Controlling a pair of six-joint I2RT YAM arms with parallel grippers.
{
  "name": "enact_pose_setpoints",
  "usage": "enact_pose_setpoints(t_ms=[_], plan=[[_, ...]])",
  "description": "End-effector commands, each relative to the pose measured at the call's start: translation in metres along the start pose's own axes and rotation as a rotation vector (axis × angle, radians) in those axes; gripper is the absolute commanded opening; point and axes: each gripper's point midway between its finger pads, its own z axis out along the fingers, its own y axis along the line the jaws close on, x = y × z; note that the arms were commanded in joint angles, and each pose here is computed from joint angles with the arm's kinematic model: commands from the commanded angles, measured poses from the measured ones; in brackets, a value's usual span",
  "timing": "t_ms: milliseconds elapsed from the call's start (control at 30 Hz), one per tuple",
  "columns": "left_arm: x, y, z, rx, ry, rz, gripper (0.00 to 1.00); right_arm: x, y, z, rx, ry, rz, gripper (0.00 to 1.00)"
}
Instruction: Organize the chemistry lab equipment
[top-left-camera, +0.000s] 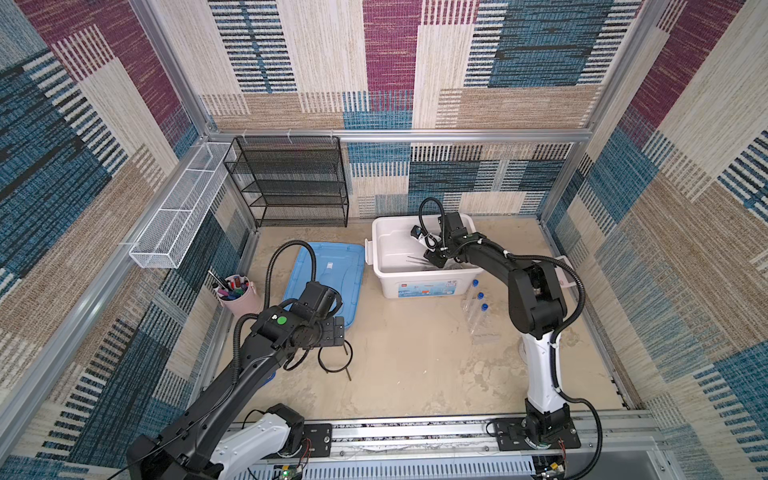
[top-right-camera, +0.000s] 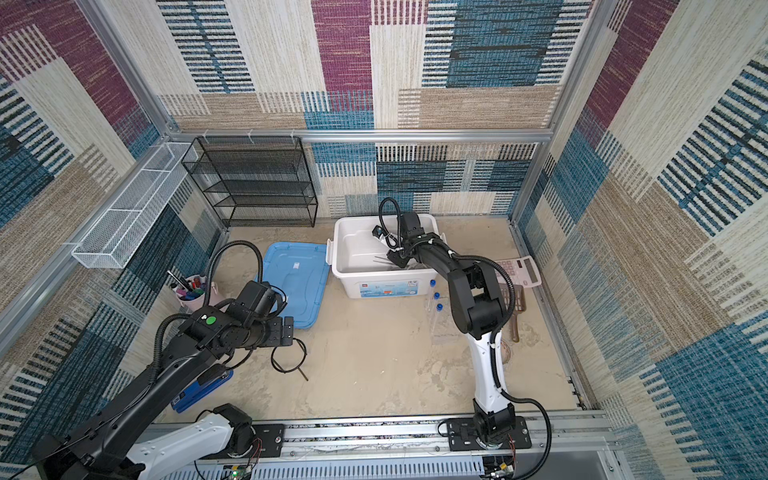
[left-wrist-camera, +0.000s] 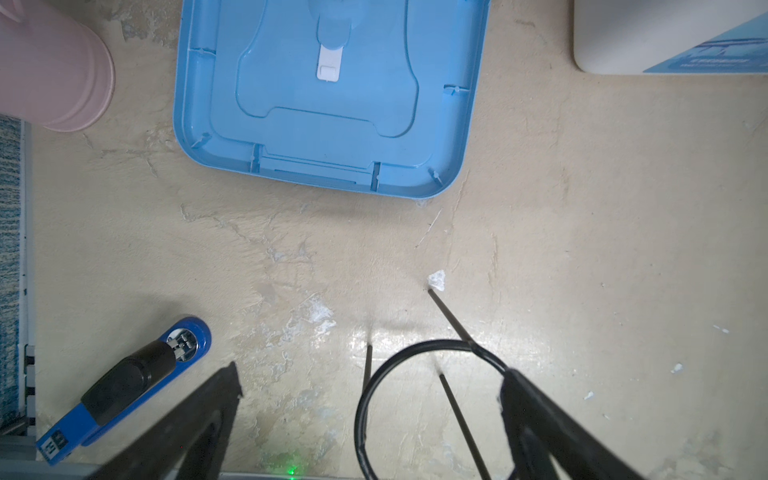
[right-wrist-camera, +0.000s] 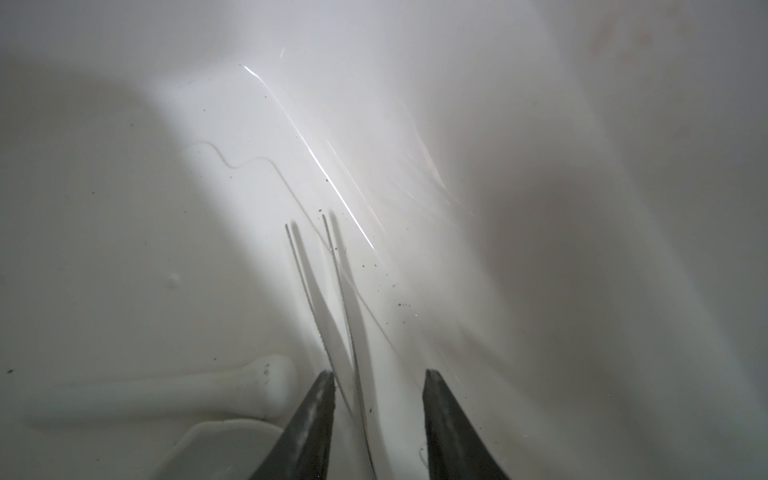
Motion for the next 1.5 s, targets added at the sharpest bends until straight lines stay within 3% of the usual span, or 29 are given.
enact_pose_setpoints(t_ms=[0,200,333,1000,1467], plan=[[0.008,-0.004,0.002,0.015,0.037,-0.026,1.00,-0.015,-0.007,-0.009,0.022,-0.052,0.015,0.45],[0.023,-0.011,0.009,0.026,0.094,-0.037,1.00,-0.028,-0.015,-0.022,0.052,-0.094,0.054,0.65],[0.028,-0.015,0.009,0.032,0.110,-0.042,1.00,-0.040,-0.020,-0.033,0.068,-0.136,0.082,0.70],[0.044,-0.036,0.016,0.040,0.166,0.109,1.00,-0.067,-0.033,-0.071,0.108,-0.245,0.214,0.86],[0.054,-0.034,0.023,0.004,0.205,0.121,1.00,-0.067,-0.035,-0.078,0.113,-0.260,0.241,0.91]])
